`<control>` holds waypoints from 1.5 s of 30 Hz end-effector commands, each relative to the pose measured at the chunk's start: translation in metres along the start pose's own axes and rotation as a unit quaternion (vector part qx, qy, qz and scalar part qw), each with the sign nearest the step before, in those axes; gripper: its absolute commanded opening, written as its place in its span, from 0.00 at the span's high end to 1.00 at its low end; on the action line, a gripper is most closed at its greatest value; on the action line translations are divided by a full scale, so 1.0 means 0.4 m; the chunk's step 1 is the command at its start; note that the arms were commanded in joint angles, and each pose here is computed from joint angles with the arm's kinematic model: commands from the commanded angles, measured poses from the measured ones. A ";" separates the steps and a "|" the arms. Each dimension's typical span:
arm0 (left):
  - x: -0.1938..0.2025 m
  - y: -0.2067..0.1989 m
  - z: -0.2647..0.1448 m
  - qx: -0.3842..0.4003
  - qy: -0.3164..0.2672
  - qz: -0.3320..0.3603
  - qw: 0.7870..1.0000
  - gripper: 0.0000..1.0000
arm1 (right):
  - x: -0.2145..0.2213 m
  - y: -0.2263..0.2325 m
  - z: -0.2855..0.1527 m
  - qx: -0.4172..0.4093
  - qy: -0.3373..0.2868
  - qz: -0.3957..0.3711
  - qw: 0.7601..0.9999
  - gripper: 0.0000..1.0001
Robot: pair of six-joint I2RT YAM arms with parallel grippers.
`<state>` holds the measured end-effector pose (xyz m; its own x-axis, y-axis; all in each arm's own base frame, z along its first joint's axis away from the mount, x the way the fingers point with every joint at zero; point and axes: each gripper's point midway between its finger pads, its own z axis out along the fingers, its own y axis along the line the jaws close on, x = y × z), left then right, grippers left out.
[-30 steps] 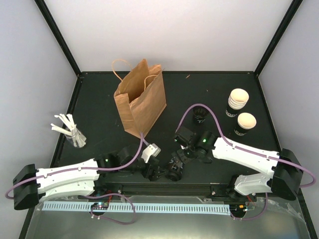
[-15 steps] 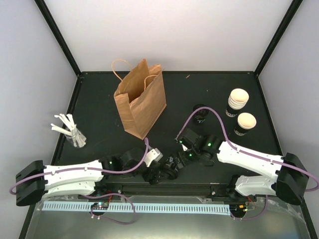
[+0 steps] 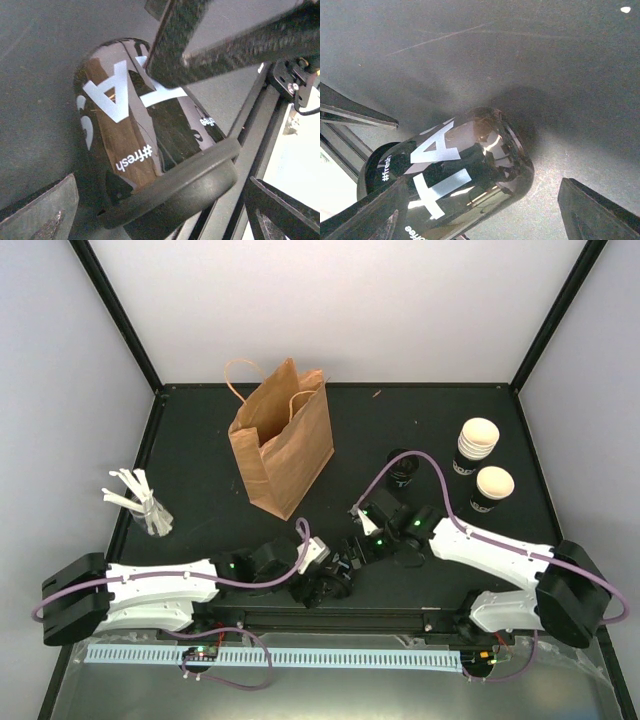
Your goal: Pack the takeout coffee
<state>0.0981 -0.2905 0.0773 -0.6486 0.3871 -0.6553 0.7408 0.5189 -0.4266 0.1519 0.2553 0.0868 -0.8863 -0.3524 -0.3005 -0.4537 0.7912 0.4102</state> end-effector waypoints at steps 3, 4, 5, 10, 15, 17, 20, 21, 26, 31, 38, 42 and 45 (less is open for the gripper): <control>-0.019 0.036 0.003 -0.041 -0.026 -0.020 0.999 0.10 | -0.025 0.026 0.021 -0.028 -0.004 0.005 1.000 0.17; -0.020 0.035 0.004 -0.040 -0.027 -0.020 0.999 0.12 | -0.025 0.025 0.023 -0.027 -0.004 0.004 1.000 0.17; -0.019 0.034 0.007 -0.038 -0.026 -0.020 0.999 0.14 | -0.024 0.023 0.025 -0.025 -0.003 0.004 1.000 0.17; -0.018 0.010 0.019 -0.008 -0.023 -0.006 1.000 0.23 | -0.023 0.024 0.031 -0.028 -0.001 -0.002 1.000 0.17; -0.032 -0.008 0.022 0.014 -0.030 0.004 0.999 0.35 | -0.022 0.022 0.046 -0.028 0.005 -0.002 1.000 0.18; -0.040 -0.018 0.020 0.025 -0.034 0.006 0.999 0.38 | -0.019 0.018 0.051 -0.026 0.009 -0.001 1.000 0.18; -0.049 -0.029 0.016 0.037 -0.039 0.007 0.999 0.42 | -0.020 0.015 0.052 -0.023 0.008 0.000 1.000 0.19; -0.051 -0.031 0.015 0.038 -0.039 0.008 0.998 0.42 | -0.018 0.013 0.052 -0.020 0.009 -0.001 1.000 0.18; -0.025 -0.030 0.018 0.039 -0.012 0.026 0.999 0.30 | -0.015 0.008 0.053 -0.015 0.011 -0.002 1.000 0.18; -0.005 -0.017 0.017 0.021 0.018 0.053 0.998 0.29 | -0.016 0.008 0.055 -0.015 0.013 -0.003 1.000 0.18; -0.015 -0.021 0.023 0.018 0.029 0.075 0.997 0.40 | -0.019 0.010 0.054 -0.015 0.014 -0.004 1.000 0.19; -0.025 -0.024 0.028 0.016 0.030 0.080 0.996 0.49 | -0.017 0.007 0.051 -0.011 0.014 -0.003 1.000 0.19; -0.034 -0.029 0.027 0.017 0.027 0.080 0.996 0.53 | -0.018 0.002 0.047 -0.006 0.012 -0.001 1.000 0.19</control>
<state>0.0972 -0.2988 0.0680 -0.5585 0.5104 -0.6538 0.8209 0.4533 -0.3474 0.1570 0.2673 0.0684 -0.8916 -0.3630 -0.2706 -0.4490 0.7863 0.4245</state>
